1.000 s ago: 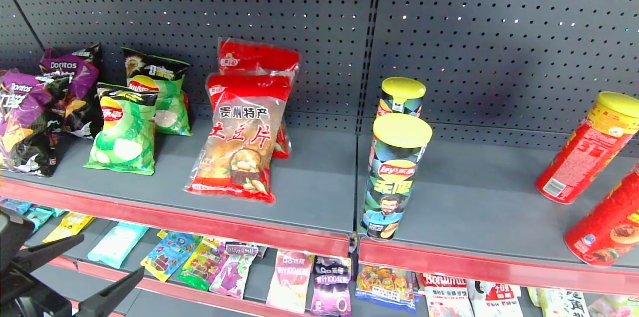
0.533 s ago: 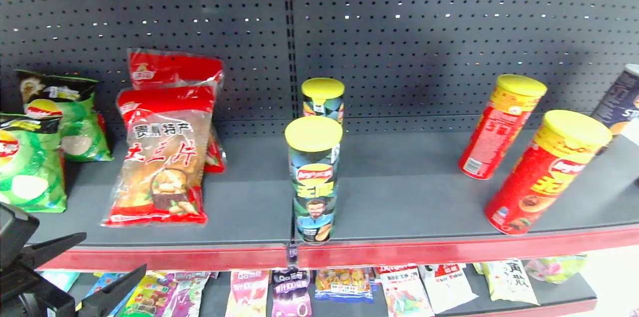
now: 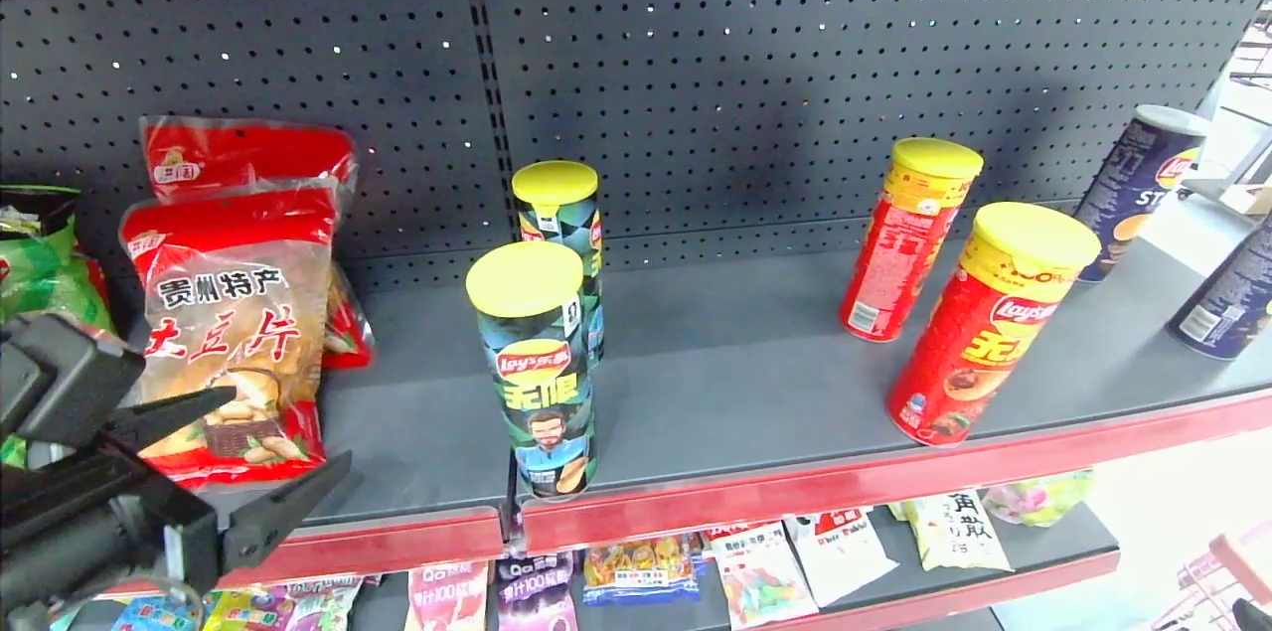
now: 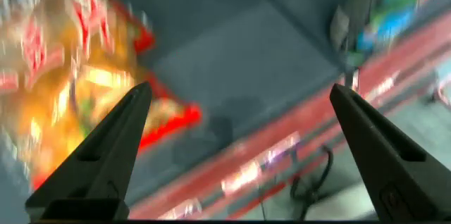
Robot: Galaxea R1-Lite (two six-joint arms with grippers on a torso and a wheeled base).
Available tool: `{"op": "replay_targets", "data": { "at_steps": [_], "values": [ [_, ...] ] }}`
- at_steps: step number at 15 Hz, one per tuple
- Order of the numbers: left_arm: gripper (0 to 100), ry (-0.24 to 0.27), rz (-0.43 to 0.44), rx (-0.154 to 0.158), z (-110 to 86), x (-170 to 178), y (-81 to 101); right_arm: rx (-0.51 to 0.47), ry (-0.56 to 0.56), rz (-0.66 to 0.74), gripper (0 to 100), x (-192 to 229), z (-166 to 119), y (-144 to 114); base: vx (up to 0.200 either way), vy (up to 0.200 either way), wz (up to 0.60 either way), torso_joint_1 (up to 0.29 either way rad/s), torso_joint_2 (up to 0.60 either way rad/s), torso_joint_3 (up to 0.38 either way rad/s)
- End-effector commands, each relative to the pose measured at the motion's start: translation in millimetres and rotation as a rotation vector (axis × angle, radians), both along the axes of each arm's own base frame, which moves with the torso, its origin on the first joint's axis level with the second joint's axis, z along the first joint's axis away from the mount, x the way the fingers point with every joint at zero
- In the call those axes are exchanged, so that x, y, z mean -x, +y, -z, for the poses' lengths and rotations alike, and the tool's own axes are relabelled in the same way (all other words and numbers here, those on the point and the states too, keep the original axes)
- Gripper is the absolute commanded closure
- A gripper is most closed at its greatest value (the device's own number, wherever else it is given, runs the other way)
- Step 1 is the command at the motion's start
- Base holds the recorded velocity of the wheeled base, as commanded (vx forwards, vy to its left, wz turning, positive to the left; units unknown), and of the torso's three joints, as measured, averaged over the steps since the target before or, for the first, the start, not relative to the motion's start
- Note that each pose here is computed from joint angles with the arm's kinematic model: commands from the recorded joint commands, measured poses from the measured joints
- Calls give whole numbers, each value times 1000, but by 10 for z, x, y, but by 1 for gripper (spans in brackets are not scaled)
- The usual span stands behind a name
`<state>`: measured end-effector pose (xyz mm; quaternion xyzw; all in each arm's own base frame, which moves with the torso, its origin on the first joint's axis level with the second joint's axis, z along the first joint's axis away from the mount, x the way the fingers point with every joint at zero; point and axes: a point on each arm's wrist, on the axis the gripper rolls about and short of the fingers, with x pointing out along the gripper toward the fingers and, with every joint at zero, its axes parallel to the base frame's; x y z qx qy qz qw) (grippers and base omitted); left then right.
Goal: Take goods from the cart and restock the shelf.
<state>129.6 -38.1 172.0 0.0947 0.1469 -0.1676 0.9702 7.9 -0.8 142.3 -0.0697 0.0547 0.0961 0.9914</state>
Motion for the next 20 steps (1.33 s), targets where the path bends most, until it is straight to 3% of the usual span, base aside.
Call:
{"op": "replay_targets", "data": {
  "at_steps": [1, 2, 3, 9, 13, 17, 20],
  "values": [
    [0, 51, -39, 41, 129, -346, -204, -8, -8, 75, 0, 28, 149, -17, 0, 0, 0, 0, 0, 0],
    [0, 43, -78, 93, 195, -498, -379, -18, -35, 108, 0, 94, 250, -35, 0, 0, 0, 0, 0, 0],
    [0, 60, -93, 97, 258, -557, -460, -21, -40, 105, 0, 116, 289, -41, 0, 0, 0, 0, 0, 0],
    [0, 173, -106, 39, 512, -783, -596, -32, -60, 111, 0, 174, 452, -56, 0, 0, 0, 0, 0, 0],
    [0, 183, -109, 32, 534, -913, -659, -22, -35, 117, 0, 173, 472, -57, 0, 0, 0, 0, 0, 0],
    [0, 225, -110, 7, 466, -863, -638, -16, -16, 117, 0, 190, 527, -61, 0, 0, 0, 0, 0, 0],
    [0, 222, -106, 6, 439, -888, -659, -15, -13, 117, 0, 191, 554, -61, 0, 0, 0, 0, 0, 0]
  ]
}}
